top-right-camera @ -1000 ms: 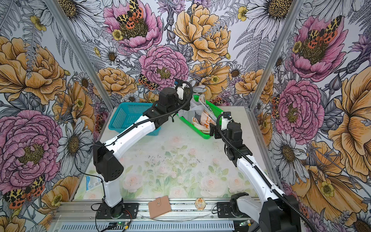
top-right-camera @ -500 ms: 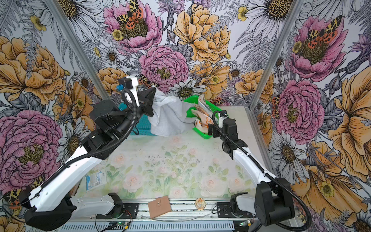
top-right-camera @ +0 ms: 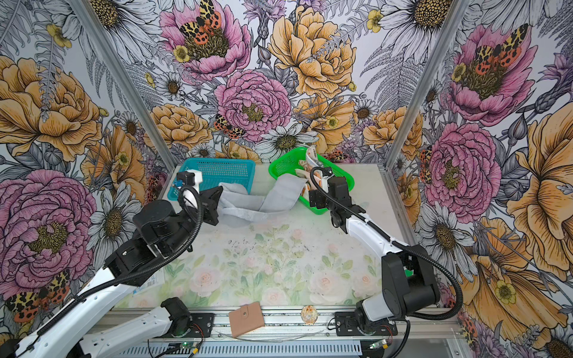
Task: Fold and stack the towels
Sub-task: 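Lift the grey towel out with the left gripper while the right stays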
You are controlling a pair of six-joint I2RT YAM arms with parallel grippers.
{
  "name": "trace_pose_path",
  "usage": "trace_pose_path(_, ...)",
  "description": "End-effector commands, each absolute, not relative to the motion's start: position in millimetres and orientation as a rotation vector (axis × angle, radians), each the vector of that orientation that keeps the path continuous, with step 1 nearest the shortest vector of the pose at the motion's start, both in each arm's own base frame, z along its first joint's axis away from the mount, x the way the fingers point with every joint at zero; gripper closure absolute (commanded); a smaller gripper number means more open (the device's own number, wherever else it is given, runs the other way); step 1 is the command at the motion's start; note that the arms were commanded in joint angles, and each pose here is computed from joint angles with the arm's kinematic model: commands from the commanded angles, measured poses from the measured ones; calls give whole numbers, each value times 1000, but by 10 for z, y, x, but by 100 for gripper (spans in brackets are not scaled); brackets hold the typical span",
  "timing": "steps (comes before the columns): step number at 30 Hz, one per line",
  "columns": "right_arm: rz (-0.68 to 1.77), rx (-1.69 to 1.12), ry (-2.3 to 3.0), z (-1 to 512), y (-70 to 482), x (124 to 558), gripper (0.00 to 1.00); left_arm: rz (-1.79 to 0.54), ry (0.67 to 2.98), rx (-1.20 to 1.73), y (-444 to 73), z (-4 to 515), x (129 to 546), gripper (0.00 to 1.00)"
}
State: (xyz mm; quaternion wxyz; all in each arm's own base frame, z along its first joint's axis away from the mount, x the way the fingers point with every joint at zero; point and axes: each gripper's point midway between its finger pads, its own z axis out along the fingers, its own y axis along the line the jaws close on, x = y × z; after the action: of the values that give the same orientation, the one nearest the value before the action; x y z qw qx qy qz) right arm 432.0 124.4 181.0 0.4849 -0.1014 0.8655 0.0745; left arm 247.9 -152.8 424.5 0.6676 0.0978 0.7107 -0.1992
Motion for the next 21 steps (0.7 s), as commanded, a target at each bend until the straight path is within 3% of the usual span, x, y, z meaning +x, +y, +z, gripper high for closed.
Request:
trace_pose_path(1, 196, -232, 2099, 1828, 1293, 4400, 5, -521, 1493, 202, -1408, 4683, 2251, 100)
trace_pose_path(7, 200, -245, 2133, 1665, 1339, 4393, 7, -542, 1364, 179, -1194, 5129, 1971, 100)
trace_pose_path(13, 228, -285, 2155, 1575, 1445, 4444, 8, -506, 1283, 113, -955, 5227, 1869, 100)
trace_pose_path(21, 205, -337, 2192, 1384, 1615, 4521, 11, -362, 1494, 160, -1216, 4658, 2284, 100)
